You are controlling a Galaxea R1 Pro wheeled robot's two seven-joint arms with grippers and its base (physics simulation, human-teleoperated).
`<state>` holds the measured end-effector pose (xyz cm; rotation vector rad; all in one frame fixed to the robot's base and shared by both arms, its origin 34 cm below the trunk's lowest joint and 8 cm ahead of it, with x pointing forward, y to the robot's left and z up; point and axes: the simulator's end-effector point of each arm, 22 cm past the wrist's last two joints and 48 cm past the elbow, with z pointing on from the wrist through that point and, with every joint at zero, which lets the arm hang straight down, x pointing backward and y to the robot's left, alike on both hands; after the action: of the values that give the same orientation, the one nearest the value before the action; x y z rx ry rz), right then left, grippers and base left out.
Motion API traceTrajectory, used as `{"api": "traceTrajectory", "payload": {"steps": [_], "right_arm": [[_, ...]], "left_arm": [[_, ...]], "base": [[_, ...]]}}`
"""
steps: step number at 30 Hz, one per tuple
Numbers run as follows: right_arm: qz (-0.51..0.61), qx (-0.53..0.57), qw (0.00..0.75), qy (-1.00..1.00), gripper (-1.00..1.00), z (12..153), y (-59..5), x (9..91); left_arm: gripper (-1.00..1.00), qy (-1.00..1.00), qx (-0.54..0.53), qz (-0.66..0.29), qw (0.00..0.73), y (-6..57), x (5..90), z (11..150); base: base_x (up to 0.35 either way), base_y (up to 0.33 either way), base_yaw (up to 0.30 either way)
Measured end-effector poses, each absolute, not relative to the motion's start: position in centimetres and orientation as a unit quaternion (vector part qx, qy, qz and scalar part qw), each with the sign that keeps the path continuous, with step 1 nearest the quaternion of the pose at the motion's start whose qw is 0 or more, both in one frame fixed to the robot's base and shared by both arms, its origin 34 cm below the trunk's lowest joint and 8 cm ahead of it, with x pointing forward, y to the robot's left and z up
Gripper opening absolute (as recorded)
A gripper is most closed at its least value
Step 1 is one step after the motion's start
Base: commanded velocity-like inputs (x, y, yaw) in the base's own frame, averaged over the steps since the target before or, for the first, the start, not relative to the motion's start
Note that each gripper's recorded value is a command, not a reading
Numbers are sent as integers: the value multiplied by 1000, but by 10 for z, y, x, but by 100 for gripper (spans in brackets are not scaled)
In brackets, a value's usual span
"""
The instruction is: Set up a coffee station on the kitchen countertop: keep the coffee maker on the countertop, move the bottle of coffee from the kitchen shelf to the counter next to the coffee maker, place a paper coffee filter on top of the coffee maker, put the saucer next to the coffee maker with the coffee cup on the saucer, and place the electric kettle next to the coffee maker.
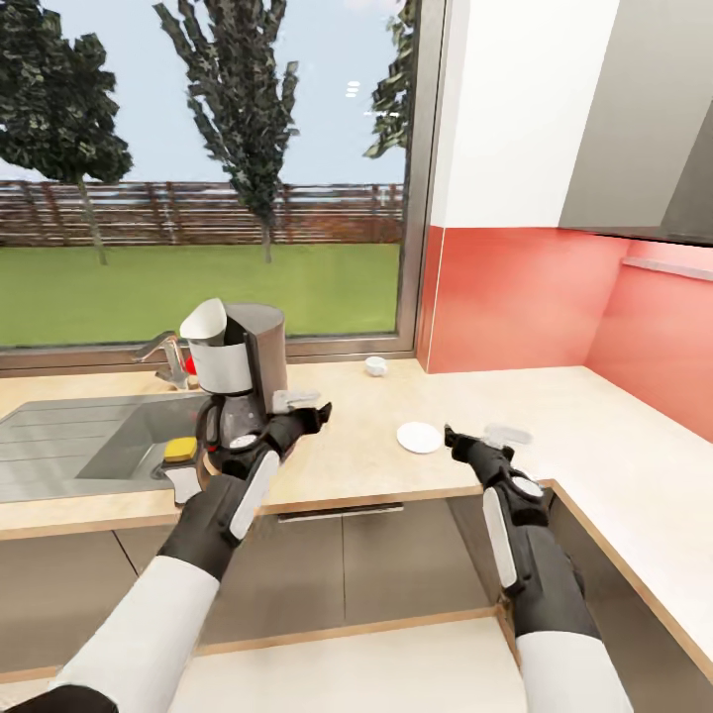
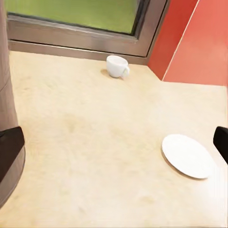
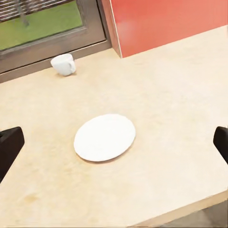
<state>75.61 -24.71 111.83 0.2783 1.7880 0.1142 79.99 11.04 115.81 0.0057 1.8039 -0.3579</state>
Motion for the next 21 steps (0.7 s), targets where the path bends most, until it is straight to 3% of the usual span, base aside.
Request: {"api": "traceTrajectory", "payload": {"steps": [11,21], "right_arm": [[129,139,511,838,100,1132,-279,769],[217,161,504,820,100,1146,-284,768]], "left_arm": [[100,853,10,-226,471,92,820,1124],[100,856,26,-260,446,79,809,1113]], "base": [[0,0,0],[0,0,0]]}}
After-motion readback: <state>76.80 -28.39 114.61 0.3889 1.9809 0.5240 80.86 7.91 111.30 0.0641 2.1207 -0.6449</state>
